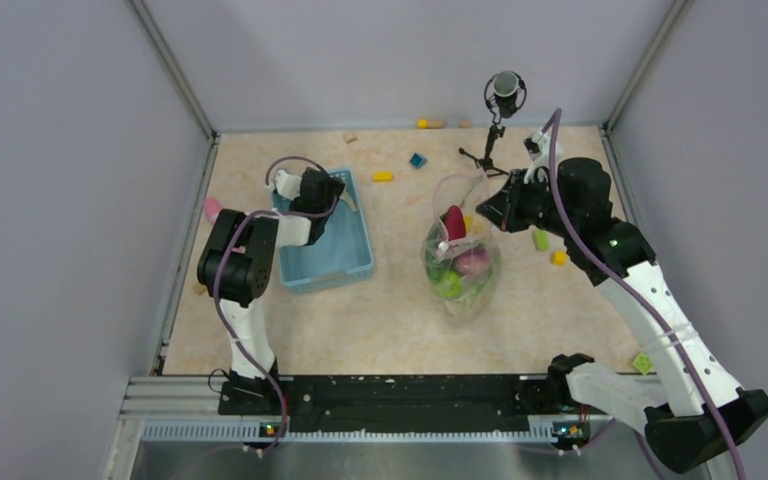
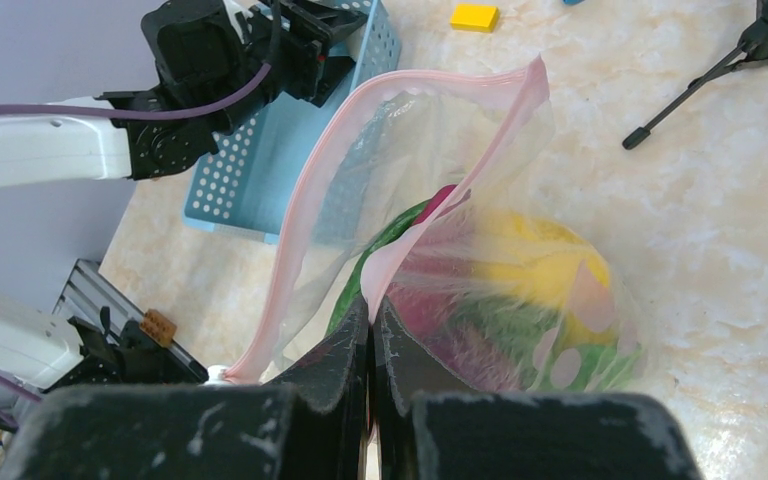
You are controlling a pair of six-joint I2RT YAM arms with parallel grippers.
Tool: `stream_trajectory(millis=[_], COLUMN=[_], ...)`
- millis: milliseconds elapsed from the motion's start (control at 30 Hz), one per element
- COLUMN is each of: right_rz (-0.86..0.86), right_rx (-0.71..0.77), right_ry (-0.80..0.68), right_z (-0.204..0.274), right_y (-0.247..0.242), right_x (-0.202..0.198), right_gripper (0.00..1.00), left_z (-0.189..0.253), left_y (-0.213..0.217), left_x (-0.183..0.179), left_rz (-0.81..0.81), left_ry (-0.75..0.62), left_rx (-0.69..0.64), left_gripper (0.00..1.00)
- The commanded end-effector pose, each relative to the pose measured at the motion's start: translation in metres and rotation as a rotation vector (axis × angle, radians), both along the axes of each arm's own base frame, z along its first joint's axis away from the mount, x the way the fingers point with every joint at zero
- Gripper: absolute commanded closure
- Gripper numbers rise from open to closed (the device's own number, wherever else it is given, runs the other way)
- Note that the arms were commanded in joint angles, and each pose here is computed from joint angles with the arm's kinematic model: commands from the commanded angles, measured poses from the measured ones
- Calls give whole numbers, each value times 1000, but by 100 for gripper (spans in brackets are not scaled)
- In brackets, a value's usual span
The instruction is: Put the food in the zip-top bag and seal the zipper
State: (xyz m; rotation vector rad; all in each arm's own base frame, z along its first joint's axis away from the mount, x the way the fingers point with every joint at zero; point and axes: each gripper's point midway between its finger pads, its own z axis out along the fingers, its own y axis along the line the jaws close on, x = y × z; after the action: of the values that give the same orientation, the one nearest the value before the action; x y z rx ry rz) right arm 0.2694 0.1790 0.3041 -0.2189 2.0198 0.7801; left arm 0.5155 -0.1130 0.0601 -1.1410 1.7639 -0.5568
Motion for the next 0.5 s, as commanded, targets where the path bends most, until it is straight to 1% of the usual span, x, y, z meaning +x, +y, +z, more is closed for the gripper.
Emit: stream_trajectory(millis=[0, 133, 267, 367, 467], right_rz=[-13, -17, -19, -17, -17], right_rx=[-10, -11, -12, -12, -12], right_ry=[-39, -37, -36, -38, -39], right_z=[5, 5, 4, 5, 5], right_y=[-4, -5, -5, -5, -5], right_x=[3, 3, 3, 3, 3], right_gripper=[100, 100, 100, 100, 100], left_z=[11, 9, 5, 4, 8], left_y=[-2, -3, -4, -5, -6], left_x=[16, 17, 17, 16, 14], left_rz=[8, 4, 1, -4, -13], left_ry=[-56, -52, -44, -37, -38], left_rx=[-29, -28, -30, -30, -31], left_gripper=[33, 43, 56, 69, 84])
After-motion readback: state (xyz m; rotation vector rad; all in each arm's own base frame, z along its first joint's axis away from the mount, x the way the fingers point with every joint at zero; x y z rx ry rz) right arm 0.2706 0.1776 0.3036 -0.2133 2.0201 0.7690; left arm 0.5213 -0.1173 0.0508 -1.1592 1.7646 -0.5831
